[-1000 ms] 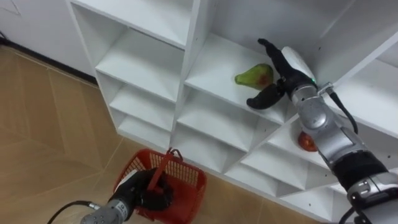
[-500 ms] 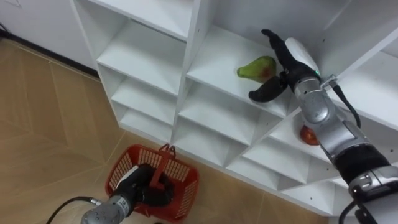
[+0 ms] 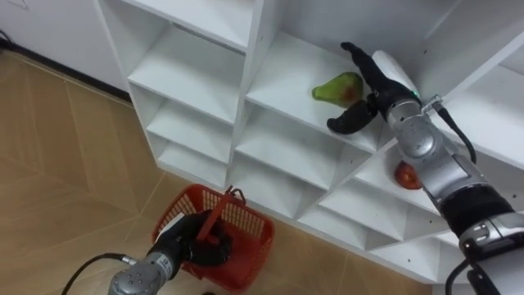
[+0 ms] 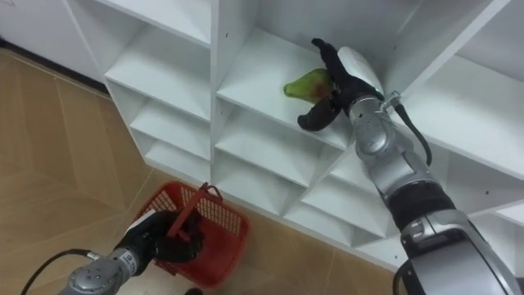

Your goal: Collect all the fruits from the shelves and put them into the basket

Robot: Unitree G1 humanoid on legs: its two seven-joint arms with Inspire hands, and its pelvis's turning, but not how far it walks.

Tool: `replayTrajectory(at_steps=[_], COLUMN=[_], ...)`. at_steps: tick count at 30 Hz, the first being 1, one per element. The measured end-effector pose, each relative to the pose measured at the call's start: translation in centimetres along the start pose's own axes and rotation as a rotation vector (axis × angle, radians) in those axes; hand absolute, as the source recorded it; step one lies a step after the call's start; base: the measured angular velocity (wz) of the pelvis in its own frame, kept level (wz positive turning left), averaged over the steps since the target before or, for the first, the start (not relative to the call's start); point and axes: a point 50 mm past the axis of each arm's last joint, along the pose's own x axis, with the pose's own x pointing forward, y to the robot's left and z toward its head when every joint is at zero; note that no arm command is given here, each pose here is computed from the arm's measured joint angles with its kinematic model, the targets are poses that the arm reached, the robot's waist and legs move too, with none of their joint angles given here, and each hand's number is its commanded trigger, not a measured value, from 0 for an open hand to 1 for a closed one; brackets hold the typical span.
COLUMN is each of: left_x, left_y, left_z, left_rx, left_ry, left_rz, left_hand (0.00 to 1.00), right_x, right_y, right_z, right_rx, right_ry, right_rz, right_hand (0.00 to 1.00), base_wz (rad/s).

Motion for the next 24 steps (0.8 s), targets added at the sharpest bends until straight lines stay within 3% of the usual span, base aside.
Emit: replayTrajectory(at_steps=[5,6,7,8,9,10,11,24], left_x=[0.01,0.01,0.01,0.01,0.01,0.02,0.02,0.01], left_y=[-0.03,-0.03,-0.04,-0.04,-0.04,-0.05,-0.05,-0.07], left_z=[-0.01,-0.01,-0.01,-0.01,-0.01,-0.01,-0.01,-0.02], left_rx=[-0.001,-0.001,-0.001,-0.001,-0.001,-0.002,-0.002,-0.002], left_ry=[0.001,0.001,0.001,0.001,0.001,0.001,0.002,0.003], left_rz=[-0.001,-0.001,-0.001,-0.001,-0.001,-0.001,-0.001,-0.006], left_hand=[1.00,1.00,1.00,1.00,1.00,1.00,1.00,1.00], right_x=[-0.03,-0.03,-0.04,-0.04,-0.05,-0.05,-0.06,-0.08], right_y=[0.17,0.22,0.24,0.26,0.28,0.30,0.31,0.30], right_z=[-0.25,-0.32,-0.37,-0.41,-0.47,-0.48,-0.51,-0.84], right_rx=[0.000,0.000,0.000,0.000,0.000,0.000,0.000,-0.007], right_ry=[0.011,0.014,0.017,0.020,0.025,0.025,0.027,0.053], right_rz=[0.021,0.028,0.031,0.032,0.037,0.039,0.040,0.032], right_hand=[0.00,0.10,0.44,0.67,0.80,0.85,1.00,1.00], base_wz=[0.00,0.00,0.00,0.00,0.00,0.00,0.00,0.00])
